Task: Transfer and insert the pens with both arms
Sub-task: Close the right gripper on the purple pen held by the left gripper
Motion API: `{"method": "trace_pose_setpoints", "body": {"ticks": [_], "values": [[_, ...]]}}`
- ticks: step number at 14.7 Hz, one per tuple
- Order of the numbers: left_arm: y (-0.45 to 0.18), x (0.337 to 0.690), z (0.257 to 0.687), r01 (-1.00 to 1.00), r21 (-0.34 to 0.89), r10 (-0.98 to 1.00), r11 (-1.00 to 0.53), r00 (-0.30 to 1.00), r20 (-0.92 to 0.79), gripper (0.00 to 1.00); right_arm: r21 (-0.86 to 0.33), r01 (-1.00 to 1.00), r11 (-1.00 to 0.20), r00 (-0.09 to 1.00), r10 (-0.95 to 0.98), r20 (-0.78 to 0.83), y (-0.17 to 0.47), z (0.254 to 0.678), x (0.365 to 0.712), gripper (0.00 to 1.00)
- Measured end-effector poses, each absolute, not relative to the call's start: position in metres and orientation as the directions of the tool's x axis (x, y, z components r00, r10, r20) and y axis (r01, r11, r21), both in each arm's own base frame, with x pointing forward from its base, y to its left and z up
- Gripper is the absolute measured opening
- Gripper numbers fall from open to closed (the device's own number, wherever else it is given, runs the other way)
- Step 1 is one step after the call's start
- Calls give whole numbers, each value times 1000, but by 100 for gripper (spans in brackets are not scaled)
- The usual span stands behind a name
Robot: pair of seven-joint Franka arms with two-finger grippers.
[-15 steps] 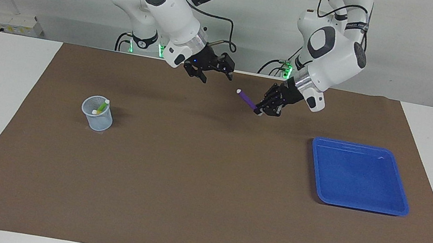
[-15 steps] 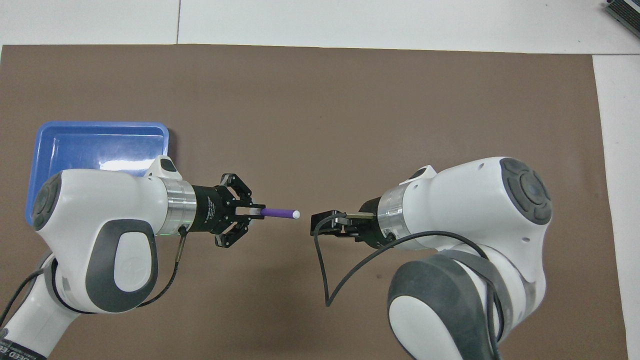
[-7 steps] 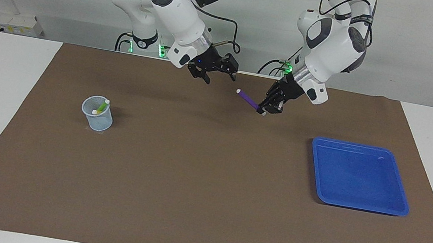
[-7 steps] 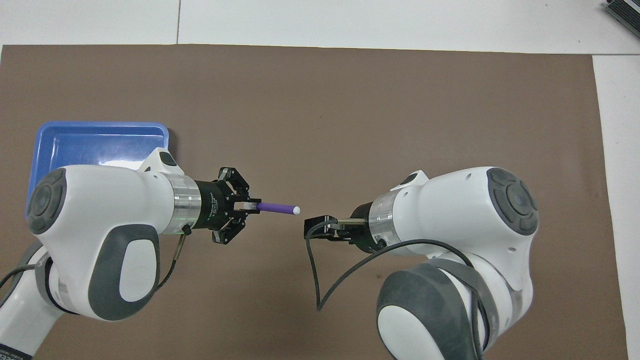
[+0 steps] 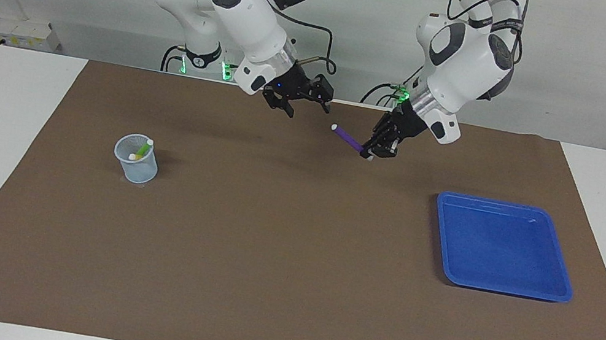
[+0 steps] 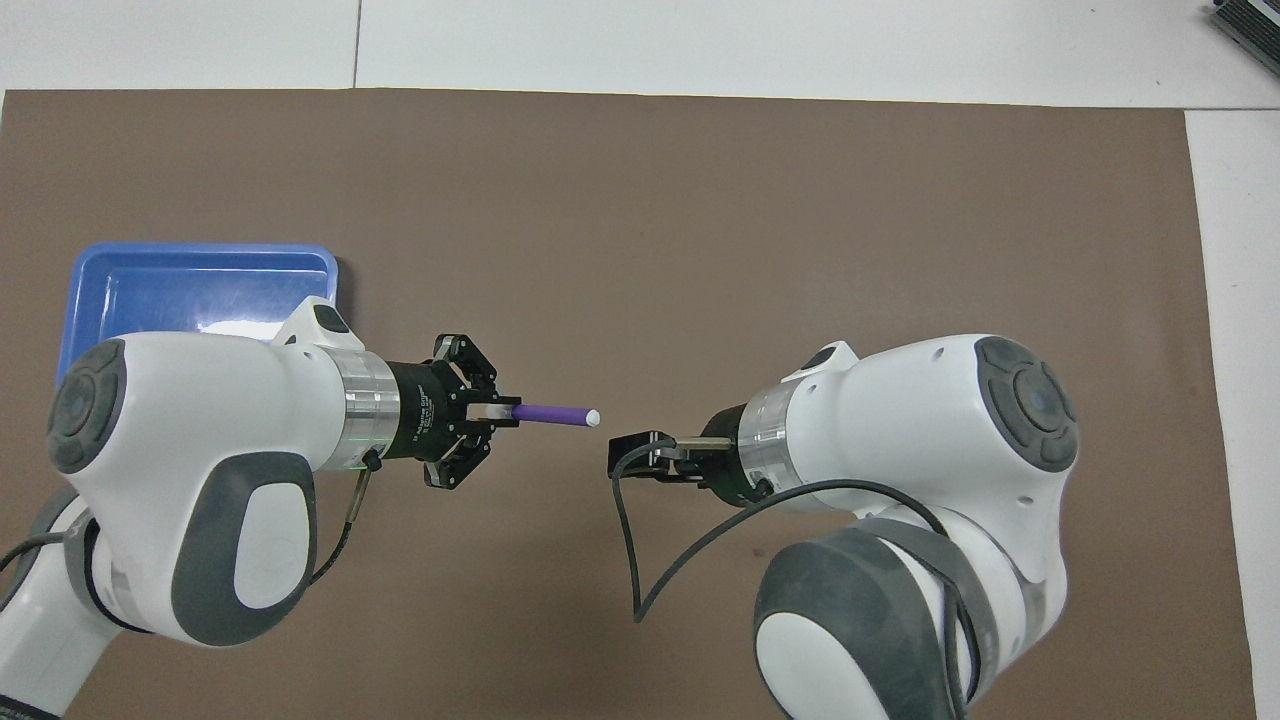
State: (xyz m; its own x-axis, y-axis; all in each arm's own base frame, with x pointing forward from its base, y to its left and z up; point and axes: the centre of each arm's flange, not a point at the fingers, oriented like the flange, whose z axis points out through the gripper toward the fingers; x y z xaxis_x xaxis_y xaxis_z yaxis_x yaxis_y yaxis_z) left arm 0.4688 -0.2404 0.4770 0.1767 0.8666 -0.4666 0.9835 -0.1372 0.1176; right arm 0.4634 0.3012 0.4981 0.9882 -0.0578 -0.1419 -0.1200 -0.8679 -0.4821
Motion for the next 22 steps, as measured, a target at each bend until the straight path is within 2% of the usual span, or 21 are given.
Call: {"method": "trace_pose_setpoints", "body": {"ticks": [13,17,22], "values": [[-234,473,483,986,126,868,-109,156,-471,17,-495,-127,-859,989,-70,-132,301,501,465,100],[-233,473,484,986,127,868,-108,155,-471,17,-535,-152,-831,986,-92,-137,303,508,467,100],[-232,474,484,986,127,869,-106,154,-471,17,-643,-205,-738,978,-186,-99,304,530,481,100]]}}
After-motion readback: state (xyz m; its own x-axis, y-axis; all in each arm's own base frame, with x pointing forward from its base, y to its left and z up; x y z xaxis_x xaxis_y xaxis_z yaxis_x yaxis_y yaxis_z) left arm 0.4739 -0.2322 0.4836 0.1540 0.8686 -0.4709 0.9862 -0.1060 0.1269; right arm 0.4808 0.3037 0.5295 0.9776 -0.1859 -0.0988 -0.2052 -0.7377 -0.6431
